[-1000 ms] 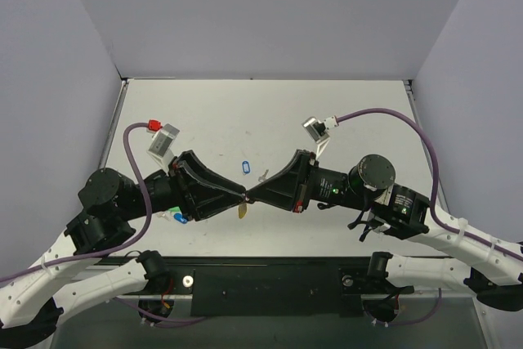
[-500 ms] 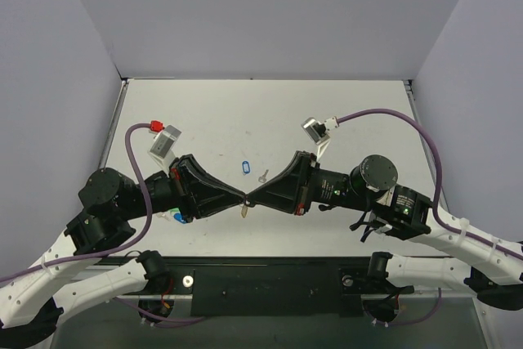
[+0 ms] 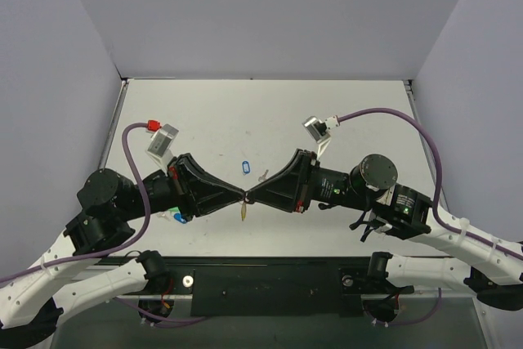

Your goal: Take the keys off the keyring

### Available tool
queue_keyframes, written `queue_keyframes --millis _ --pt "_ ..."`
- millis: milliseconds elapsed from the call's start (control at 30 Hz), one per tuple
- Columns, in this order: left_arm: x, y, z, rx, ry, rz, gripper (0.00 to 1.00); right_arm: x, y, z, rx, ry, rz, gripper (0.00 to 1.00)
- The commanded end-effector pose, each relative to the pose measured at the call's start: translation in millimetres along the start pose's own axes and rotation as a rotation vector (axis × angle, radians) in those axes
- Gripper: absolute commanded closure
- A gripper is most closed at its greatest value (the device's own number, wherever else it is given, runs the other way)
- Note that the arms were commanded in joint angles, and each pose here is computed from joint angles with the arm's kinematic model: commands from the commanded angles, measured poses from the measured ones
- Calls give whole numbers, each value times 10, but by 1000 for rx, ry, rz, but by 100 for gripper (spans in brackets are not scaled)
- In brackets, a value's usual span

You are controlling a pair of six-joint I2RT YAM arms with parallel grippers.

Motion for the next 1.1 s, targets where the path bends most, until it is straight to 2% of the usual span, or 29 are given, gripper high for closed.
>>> queue_keyframes --millis 0,200,633,1067 --pt "-140 -45 -201 -117 17 17 100 200 -6 -96 -46 -25 -70 82" --pt "-127 -69 -211 -160 -3 -10 100 191 2 -99 -51 -23 -70 82" --pt "-89 -47 -178 -165 -21 -17 100 226 98 -115 -39 -11 -97 82" --pt "-85 -52 -168 -164 -25 -18 100 223 131 -118 -36 -8 -99 88"
Point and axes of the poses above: each gripper's point midway between its finger pads, its own y axis out along the fingers, its own x axis along the line the jaws close on, z = x × y, the point moved 10 cm from there along -y, back along the fingers, and after that the axes turned 13 degrees about y, right-handed, at the moved point
